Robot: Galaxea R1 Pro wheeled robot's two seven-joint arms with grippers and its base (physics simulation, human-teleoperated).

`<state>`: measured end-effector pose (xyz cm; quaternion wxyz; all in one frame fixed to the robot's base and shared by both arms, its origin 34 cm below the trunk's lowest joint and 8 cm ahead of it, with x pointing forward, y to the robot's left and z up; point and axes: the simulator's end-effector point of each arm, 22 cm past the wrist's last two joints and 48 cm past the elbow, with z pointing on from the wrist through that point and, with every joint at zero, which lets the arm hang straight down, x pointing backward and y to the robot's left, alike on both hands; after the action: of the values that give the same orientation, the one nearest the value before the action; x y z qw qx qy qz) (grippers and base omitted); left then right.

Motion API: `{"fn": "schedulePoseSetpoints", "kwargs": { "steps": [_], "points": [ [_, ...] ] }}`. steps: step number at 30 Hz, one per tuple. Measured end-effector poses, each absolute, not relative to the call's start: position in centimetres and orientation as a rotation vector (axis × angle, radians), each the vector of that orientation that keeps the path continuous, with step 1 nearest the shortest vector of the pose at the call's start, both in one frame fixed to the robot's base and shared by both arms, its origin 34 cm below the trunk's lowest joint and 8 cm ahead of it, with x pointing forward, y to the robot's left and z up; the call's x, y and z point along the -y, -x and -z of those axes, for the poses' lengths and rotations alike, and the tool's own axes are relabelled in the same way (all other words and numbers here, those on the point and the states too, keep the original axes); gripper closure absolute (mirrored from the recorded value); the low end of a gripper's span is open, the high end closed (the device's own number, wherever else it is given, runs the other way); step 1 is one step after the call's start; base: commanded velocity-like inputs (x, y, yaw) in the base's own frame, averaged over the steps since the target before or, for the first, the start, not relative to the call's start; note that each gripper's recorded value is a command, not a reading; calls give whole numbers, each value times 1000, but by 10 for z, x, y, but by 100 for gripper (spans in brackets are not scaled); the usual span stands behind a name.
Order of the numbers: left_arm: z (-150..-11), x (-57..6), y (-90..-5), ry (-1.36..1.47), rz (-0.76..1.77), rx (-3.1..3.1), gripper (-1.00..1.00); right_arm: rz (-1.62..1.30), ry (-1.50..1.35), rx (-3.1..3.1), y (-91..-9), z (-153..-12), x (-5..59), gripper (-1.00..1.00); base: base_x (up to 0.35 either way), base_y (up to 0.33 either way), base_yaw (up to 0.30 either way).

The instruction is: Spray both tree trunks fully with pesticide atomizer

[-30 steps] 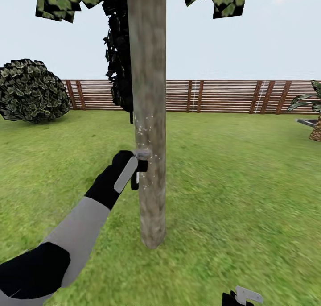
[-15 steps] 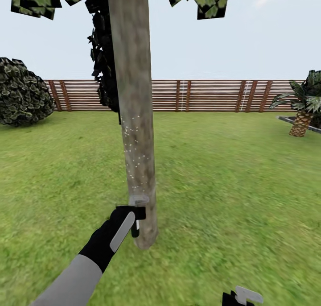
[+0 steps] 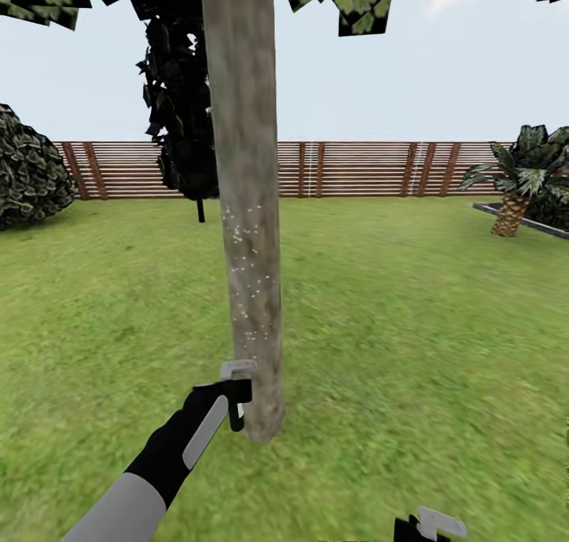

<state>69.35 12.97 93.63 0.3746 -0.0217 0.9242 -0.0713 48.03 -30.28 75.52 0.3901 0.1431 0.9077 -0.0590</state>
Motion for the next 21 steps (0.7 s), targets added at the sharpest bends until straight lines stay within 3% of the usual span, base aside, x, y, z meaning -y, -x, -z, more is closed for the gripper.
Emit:
{"fn": "schedulePoseSetpoints", "kwargs": {
  "steps": [21],
  "points": [
    [-932,-115,-688,30,269,-2352,100,147,-374,-2307,-480,-755,303,100,-9,334,-246]
  ]
}}
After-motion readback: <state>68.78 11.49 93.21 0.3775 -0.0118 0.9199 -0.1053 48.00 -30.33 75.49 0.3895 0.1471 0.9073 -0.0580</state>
